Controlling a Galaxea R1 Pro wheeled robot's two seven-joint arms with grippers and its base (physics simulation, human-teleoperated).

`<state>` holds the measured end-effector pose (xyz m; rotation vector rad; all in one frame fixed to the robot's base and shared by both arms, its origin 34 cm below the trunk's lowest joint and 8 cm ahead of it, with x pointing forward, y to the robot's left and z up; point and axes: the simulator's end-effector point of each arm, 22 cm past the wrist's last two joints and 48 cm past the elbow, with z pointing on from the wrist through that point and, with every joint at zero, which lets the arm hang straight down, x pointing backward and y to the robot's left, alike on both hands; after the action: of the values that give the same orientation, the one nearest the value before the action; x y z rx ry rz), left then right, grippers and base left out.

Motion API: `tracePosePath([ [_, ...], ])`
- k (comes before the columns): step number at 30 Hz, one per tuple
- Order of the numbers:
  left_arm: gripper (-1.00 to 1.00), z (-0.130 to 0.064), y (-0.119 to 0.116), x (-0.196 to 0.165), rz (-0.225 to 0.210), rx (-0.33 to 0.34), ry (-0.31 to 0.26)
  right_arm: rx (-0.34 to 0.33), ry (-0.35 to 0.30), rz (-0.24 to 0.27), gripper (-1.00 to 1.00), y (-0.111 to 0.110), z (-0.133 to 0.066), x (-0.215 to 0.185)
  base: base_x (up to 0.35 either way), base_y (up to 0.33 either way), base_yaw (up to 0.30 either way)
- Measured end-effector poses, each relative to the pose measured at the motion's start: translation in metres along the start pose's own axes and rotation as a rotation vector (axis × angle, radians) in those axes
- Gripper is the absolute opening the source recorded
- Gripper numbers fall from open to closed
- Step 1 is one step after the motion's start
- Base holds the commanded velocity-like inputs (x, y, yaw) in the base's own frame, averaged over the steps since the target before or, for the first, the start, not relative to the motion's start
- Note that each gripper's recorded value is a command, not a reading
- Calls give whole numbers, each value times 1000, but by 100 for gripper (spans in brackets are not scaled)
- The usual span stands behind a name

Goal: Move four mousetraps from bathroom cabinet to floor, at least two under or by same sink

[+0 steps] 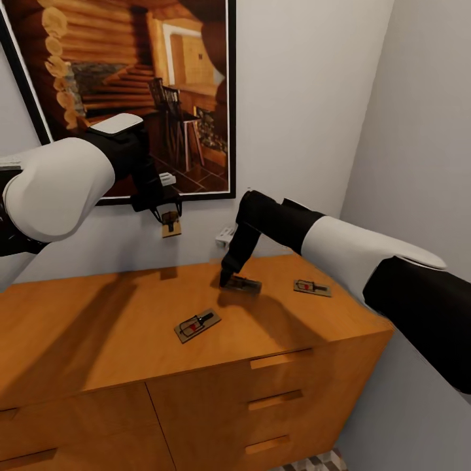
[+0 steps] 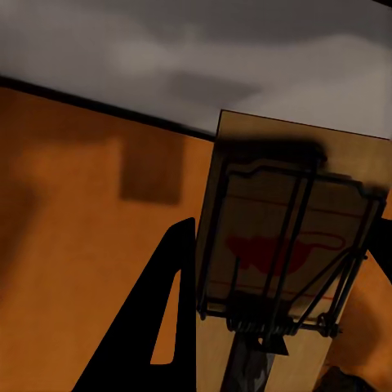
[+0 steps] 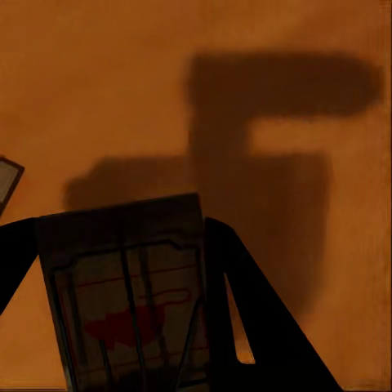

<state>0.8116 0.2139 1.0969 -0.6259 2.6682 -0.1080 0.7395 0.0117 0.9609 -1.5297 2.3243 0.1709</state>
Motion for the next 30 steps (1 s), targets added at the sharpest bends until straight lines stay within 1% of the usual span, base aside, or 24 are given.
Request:
tracePosePath([
  [2, -100, 0, 0, 0, 0, 0, 0, 12, -4, -3, -100, -3, -6, -3, 0, 0, 0],
  [4, -100, 1, 0, 1, 0, -1, 2, 38, -15, -10, -100, -10, -21, -10, 0, 0, 0],
  [6, -100, 1, 0, 1, 0, -1, 3, 56, -22, -10, -100, -15, -30, -14, 0, 0, 0],
  [9, -100, 4, 1, 2, 0, -3, 7, 71, -24, 1, -100, -22, -37, -15, 0, 0, 0],
  [15, -100, 8, 2, 4, -1, -6, 12, 83, -16, 42, -100, -35, -39, -7, 0, 0, 0],
  [20, -100, 8, 2, 4, -1, -7, 13, 88, -11, 63, -100, -40, -38, -2, 0, 0, 0],
  [30, -100, 9, 2, 4, -1, -7, 14, 89, -9, 76, -100, -44, -38, 1, -7, 0, 0],
])
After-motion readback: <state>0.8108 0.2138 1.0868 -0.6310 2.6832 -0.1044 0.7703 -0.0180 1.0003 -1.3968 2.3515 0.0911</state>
